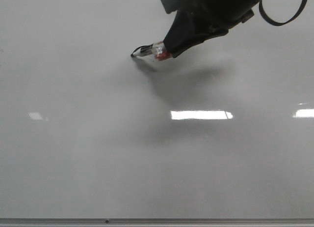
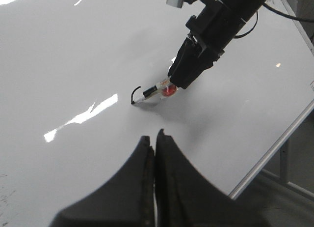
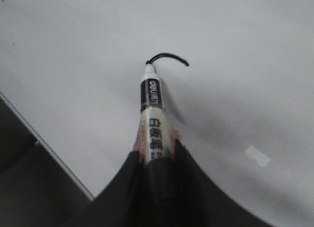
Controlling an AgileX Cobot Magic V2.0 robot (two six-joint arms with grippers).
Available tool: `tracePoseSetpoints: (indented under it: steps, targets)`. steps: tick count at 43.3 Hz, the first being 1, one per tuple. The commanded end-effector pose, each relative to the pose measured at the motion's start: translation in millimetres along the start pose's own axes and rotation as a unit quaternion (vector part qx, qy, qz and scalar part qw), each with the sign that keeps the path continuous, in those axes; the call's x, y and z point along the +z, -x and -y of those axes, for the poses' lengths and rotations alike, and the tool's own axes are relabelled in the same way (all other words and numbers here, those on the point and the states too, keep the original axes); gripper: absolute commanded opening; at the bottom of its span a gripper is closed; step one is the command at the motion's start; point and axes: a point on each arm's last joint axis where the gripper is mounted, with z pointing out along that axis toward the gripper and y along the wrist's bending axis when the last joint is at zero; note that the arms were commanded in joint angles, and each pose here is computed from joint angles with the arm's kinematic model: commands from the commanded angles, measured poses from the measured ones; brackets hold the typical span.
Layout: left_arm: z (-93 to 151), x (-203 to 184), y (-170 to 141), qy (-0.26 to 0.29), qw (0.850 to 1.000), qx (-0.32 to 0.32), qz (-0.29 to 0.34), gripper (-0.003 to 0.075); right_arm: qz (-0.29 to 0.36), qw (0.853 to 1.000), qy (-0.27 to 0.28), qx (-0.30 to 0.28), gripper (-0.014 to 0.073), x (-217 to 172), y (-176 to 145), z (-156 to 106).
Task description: Write number 8 on whiteboard
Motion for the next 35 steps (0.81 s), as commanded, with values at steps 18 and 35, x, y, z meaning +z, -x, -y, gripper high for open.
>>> tracePoseSetpoints:
  steps: [18, 35]
  targets:
    - [-6.0, -1.7, 12.7, 0.025, 0.999, -0.015, 0.035, -0.0019, 0.015, 0.998, -0.063, 0.008, -0.0057, -44.2, -27.2, 21.2]
    - [-6.0, -1.7, 12.7, 0.025, 0.999, -0.015, 0.035, -0.0019, -0.008, 1.0, -0.027, 0.002, -0.0057, -0.9, -39.1, -11.8]
